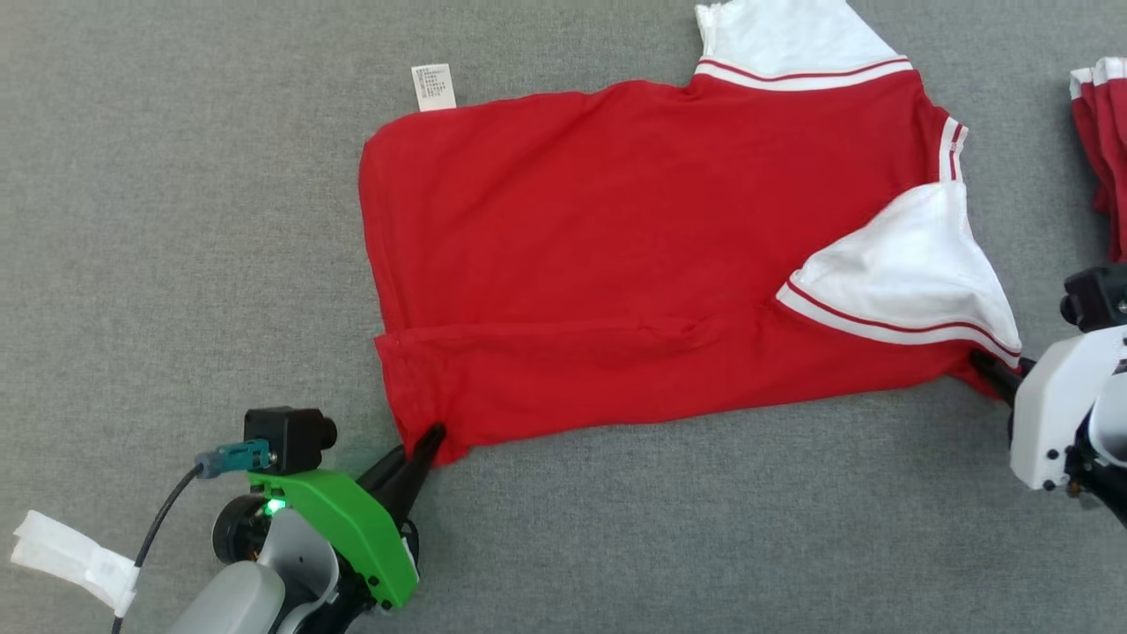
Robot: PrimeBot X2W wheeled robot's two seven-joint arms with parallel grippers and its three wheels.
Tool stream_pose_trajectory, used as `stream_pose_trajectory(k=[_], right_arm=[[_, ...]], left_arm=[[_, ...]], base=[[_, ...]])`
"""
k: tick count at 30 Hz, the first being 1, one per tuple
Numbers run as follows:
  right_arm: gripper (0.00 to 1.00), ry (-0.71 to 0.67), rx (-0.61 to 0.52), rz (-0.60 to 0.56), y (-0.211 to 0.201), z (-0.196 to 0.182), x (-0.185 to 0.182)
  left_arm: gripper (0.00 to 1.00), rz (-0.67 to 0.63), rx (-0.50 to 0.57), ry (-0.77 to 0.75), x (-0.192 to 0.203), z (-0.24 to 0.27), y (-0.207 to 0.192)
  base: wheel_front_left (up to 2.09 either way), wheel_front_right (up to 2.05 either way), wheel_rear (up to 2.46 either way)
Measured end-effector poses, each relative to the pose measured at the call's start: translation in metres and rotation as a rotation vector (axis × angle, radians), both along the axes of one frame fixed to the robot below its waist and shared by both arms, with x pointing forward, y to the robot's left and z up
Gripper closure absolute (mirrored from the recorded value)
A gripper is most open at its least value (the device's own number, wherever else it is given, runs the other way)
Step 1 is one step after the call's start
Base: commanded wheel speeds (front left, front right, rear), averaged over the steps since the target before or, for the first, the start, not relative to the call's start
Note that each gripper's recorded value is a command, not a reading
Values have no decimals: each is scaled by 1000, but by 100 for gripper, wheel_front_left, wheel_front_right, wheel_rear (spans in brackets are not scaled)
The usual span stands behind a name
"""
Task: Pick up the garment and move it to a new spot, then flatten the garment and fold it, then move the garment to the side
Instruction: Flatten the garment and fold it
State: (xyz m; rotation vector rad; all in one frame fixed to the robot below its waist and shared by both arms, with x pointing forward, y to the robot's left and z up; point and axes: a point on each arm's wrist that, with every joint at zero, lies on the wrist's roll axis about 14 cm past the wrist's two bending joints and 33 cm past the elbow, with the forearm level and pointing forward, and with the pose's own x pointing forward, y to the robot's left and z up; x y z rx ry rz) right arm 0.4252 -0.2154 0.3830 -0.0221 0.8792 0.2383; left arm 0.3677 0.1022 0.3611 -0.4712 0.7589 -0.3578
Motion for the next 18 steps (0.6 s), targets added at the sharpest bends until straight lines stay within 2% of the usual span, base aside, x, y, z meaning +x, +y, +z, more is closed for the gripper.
stream_pose_trajectory(k=[6,11,12,13,14,15,18], right_arm=[[100,11,55,-26,-18,33,-20],[100,152,59,-23,-27,30,-63],[100,172,56,-23,-28,26,-70],[92,176,54,-26,-28,25,-71],[53,174,49,-31,-28,22,-72],[0,173,36,-29,-28,20,-72],[0,171,33,-34,-25,15,-72]], left_arm=[[100,-51,-12,8,-31,18,6],[100,-104,-30,36,-59,30,3],[89,-108,-33,50,-64,29,1],[53,-104,-34,61,-66,27,0],[0,-101,-25,68,-68,25,0],[0,-97,-11,67,-67,22,1],[0,-87,21,71,-67,17,2]], base=[[0,0,0],[0,0,0],[0,0,0],[0,0,0],[0,0,0],[0,0,0],[0,0,0]])
